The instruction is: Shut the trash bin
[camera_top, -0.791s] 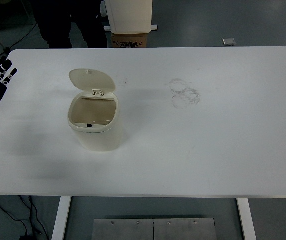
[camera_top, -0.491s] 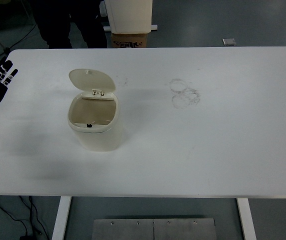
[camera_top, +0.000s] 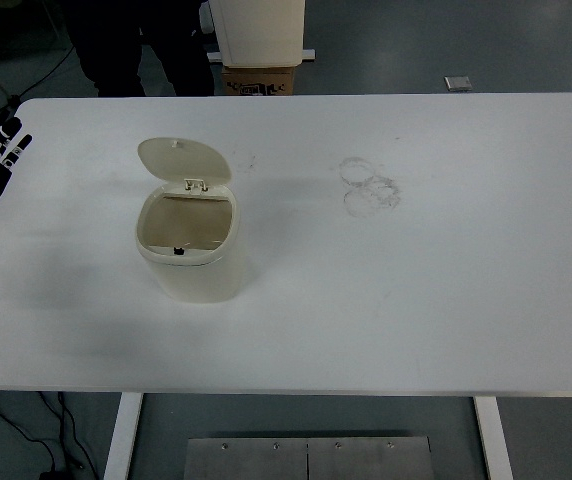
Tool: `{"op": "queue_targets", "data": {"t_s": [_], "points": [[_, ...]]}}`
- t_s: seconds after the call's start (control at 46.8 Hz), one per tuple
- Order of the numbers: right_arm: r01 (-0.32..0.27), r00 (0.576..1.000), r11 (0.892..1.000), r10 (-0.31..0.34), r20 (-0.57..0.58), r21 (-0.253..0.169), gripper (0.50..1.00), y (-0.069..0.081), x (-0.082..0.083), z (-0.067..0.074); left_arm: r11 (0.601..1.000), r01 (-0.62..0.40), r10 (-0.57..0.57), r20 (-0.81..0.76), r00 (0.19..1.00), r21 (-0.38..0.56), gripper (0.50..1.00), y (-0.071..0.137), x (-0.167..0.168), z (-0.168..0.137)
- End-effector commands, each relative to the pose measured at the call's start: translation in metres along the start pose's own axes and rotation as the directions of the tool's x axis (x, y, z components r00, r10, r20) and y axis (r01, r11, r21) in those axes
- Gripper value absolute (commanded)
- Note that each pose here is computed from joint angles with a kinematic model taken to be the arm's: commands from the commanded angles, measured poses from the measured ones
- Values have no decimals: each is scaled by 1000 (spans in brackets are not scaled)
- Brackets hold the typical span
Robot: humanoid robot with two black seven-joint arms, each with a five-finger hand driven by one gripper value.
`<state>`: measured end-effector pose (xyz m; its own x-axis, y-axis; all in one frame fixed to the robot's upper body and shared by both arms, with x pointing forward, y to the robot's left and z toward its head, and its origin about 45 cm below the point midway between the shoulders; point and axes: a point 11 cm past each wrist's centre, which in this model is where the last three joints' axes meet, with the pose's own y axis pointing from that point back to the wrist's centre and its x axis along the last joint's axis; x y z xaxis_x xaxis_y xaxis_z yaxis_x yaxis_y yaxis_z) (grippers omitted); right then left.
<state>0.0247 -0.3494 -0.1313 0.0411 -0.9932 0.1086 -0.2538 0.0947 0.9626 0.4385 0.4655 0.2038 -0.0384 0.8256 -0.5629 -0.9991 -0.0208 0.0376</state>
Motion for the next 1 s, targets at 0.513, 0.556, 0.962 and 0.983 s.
{"op": "queue_targets", "data": {"t_s": [0.513,0.556,0.962,0.983], "points": [[0,1000,1000,0,0,0,991,0,0,0,999,42,-42,-4,999,19,1000,-8,-18,-3],[0,1000,1000,0,0,0,991,0,0,0,999,39,-39,-2,999,19,1000,-8,-18,-3],[0,1000,1000,0,0,0,991,0,0,0,989,87,-104,141,985,119,1000,-20,-51,4],[0,1000,1000,0,0,0,991,0,0,0,988,92,-110,150,983,125,1000,-21,-53,5]]}}
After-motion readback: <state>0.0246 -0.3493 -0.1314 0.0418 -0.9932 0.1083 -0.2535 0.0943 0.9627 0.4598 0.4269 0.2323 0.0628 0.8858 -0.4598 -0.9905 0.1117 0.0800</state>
